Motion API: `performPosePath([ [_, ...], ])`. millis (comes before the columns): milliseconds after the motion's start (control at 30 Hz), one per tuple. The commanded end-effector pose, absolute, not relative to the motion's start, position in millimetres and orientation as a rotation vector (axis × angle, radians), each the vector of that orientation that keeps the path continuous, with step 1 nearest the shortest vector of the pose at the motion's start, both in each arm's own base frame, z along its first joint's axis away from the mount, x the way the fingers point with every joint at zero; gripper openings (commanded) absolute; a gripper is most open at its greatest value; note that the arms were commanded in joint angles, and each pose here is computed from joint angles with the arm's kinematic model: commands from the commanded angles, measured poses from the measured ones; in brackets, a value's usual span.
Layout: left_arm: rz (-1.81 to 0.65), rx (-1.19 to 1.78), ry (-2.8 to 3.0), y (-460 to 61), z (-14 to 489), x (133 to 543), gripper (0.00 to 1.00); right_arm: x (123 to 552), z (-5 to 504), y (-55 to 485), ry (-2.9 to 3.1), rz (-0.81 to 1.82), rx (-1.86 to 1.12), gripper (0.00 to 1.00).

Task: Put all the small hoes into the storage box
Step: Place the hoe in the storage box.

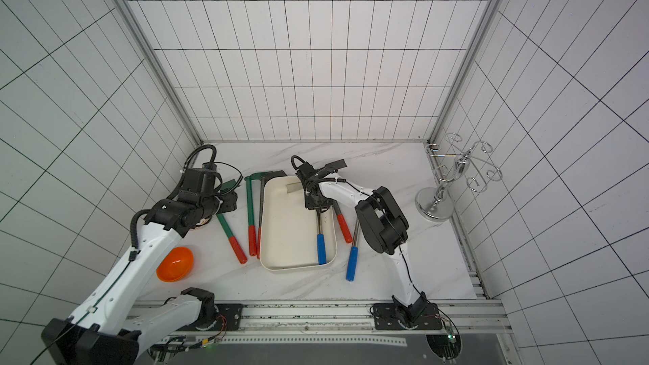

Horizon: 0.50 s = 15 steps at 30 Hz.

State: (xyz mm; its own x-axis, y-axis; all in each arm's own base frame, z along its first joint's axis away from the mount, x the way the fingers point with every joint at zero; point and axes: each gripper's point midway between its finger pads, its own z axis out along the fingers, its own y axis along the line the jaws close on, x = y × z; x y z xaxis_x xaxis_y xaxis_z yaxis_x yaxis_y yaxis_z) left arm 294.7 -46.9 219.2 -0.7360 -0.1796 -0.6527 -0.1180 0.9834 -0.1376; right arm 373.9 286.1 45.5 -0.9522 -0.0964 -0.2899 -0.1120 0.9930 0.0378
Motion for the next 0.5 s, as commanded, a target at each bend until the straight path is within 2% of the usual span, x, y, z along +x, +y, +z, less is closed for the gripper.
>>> performPosePath([
  [0, -0.11, -0.208, 2.379, -46.0, 225.0, 295.7, 0.61, 361.4, 32.4, 271.7, 2.889, 0.008, -0.153, 0.38],
  [167, -0.112, -0.206, 2.379, -46.6, 225.0, 296.0, 0.61, 361.7, 29.6, 272.8, 2.893, 0.008, -0.16, 0.31],
  [333, -0.11, -0.205, 2.38, -46.4, 225.3, 296.6, 0.61, 367.5, 31.9, 276.8, 2.882, 0.018, -0.155, 0.3],
  [467, -0.108, -0.202, 2.38, -46.6, 226.0, 297.8, 0.61, 369.9, 34.9, 277.0, 2.877, 0.017, -0.154, 0.34],
])
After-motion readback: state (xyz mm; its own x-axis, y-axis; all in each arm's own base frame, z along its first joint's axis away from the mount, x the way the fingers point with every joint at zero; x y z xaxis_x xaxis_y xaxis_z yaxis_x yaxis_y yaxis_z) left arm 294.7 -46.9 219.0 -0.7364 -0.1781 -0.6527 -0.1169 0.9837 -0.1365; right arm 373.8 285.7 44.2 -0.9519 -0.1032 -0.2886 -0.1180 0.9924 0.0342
